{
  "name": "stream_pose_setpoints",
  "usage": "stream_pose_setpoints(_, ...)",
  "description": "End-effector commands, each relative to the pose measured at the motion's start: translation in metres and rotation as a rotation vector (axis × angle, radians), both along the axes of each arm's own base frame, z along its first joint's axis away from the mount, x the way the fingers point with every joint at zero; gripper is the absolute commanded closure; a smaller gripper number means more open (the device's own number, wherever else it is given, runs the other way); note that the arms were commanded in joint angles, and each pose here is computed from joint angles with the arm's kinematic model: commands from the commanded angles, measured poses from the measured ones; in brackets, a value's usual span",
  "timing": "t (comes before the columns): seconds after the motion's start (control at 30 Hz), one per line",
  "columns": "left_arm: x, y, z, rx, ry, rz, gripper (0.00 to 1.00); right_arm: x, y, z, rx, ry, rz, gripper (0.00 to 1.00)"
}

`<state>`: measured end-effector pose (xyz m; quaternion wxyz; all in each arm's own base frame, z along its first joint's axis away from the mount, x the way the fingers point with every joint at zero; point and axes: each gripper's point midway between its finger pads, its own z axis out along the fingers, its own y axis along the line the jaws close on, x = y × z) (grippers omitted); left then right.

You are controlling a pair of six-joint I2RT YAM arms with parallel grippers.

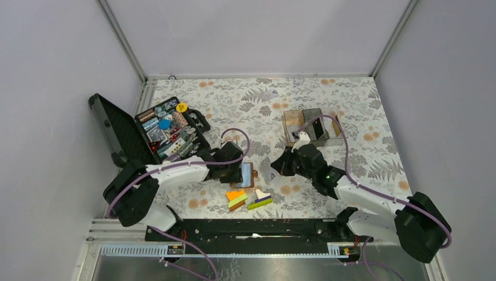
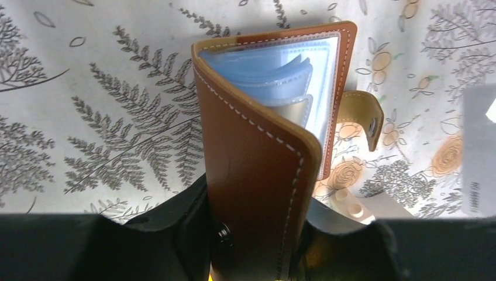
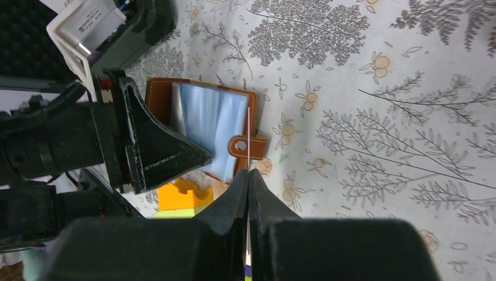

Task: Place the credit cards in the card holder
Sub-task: Open the card holder at the center of the board.

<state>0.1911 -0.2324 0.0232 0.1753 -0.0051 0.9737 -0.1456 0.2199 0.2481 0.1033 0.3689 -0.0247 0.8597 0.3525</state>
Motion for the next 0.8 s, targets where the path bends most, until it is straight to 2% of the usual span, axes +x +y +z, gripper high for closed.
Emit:
stream_pose_setpoints(0.0, 0.016, -0.027, 0.023, -0.169, -0.106, -0.02, 0.67, 0.014, 0.032, 0.037, 0.147, -0.014, 0.003, 1.0)
stream_pose_setpoints(0.13, 0.013, -0.029, 0.019, -0.227, -0.112, -0.025, 0.69, 0.018, 0.049, 0.033, 0.162, 0.015, 0.003, 1.0)
stream_pose_setpoints(0.4, 0.015, -0.027, 0.017, -0.344, -0.114, -0.015, 0.69, 0.031, 0.059, -0.004, 0.085, 0.058, -0.095, 1.0)
stream_pose_setpoints(0.6, 0.015, -0.031, 0.015, -0.422, -0.108, -0.028, 0.68, 0.03, 0.075, -0.026, 0.065, 0.094, -0.077, 1.0)
stream_pose_setpoints(0.77, 0.017, -0.024, 0.008, -0.449, -0.095, -0.013, 0.63, 0.028, 0.081, -0.04, 0.066, 0.104, -0.063, 1.0)
